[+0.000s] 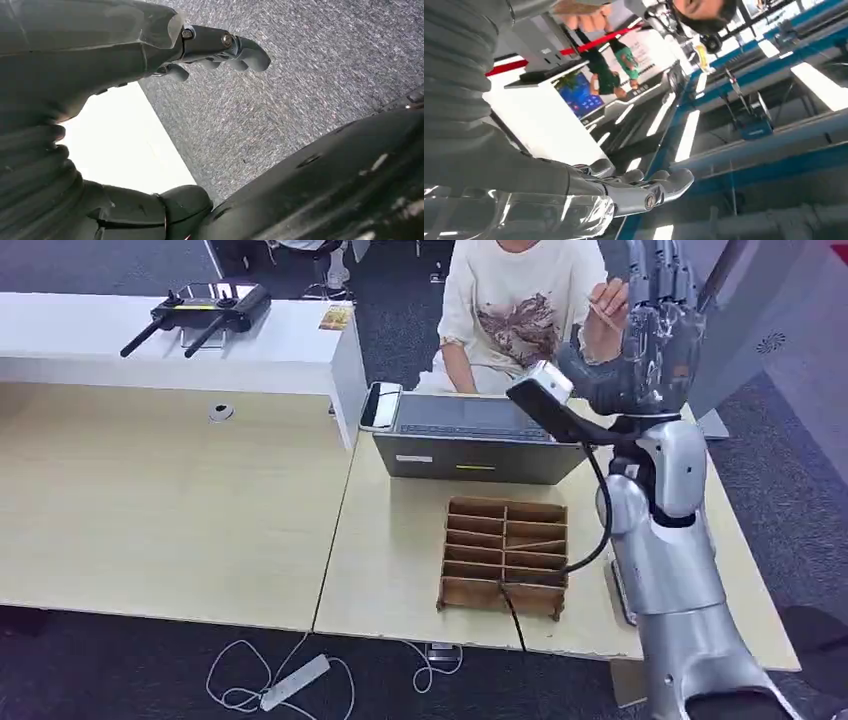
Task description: Pass the card to the sensor for recognition and then transmit it.
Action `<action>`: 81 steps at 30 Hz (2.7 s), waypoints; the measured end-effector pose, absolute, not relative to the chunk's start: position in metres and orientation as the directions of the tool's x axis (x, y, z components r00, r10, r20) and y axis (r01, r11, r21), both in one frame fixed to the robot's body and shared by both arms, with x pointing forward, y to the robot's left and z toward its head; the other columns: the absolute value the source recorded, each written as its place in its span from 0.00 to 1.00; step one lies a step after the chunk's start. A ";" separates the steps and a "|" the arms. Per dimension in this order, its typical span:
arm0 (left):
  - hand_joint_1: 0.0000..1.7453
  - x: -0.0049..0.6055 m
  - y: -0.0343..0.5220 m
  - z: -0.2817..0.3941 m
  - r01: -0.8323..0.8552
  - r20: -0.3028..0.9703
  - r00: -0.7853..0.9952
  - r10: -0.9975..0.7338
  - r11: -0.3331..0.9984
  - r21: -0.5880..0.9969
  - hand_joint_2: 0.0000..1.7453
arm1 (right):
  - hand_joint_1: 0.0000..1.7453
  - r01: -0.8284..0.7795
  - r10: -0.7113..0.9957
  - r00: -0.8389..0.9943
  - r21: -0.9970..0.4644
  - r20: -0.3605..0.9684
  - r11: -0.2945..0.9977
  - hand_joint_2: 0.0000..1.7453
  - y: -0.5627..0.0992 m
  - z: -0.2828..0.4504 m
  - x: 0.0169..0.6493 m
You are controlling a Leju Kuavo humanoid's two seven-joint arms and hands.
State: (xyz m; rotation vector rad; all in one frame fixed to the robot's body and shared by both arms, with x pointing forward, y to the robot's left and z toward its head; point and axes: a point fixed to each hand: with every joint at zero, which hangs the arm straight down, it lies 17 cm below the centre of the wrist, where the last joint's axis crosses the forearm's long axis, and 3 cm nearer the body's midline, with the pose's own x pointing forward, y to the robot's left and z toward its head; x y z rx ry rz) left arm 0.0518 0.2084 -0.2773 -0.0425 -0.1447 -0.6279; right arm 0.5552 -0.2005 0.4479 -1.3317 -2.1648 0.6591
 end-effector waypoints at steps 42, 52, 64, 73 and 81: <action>0.00 0.057 0.215 -0.277 0.622 0.169 0.771 -0.614 0.783 0.007 1.00 | 0.79 0.464 0.971 -0.186 -0.858 0.150 0.222 1.00 -0.246 0.441 0.670; 0.00 0.057 0.217 -0.277 0.620 0.168 0.772 -0.613 0.784 0.015 1.00 | 1.00 0.478 0.964 -0.209 -0.842 0.167 0.249 1.00 -0.251 0.448 0.668; 0.00 0.057 0.217 -0.277 0.619 0.170 0.772 -0.613 0.785 0.016 1.00 | 1.00 0.486 0.965 -0.208 -0.838 0.163 0.246 1.00 -0.252 0.449 0.667; 0.00 0.057 0.217 -0.277 0.619 0.170 0.772 -0.612 0.785 0.016 1.00 | 1.00 0.486 0.963 -0.211 -0.837 0.166 0.251 1.00 -0.251 0.445 0.666; 0.00 0.057 0.217 -0.277 0.614 0.170 0.776 -0.607 0.789 0.014 1.00 | 1.00 0.515 0.933 -0.280 -0.785 0.224 0.343 1.00 -0.246 0.446 0.657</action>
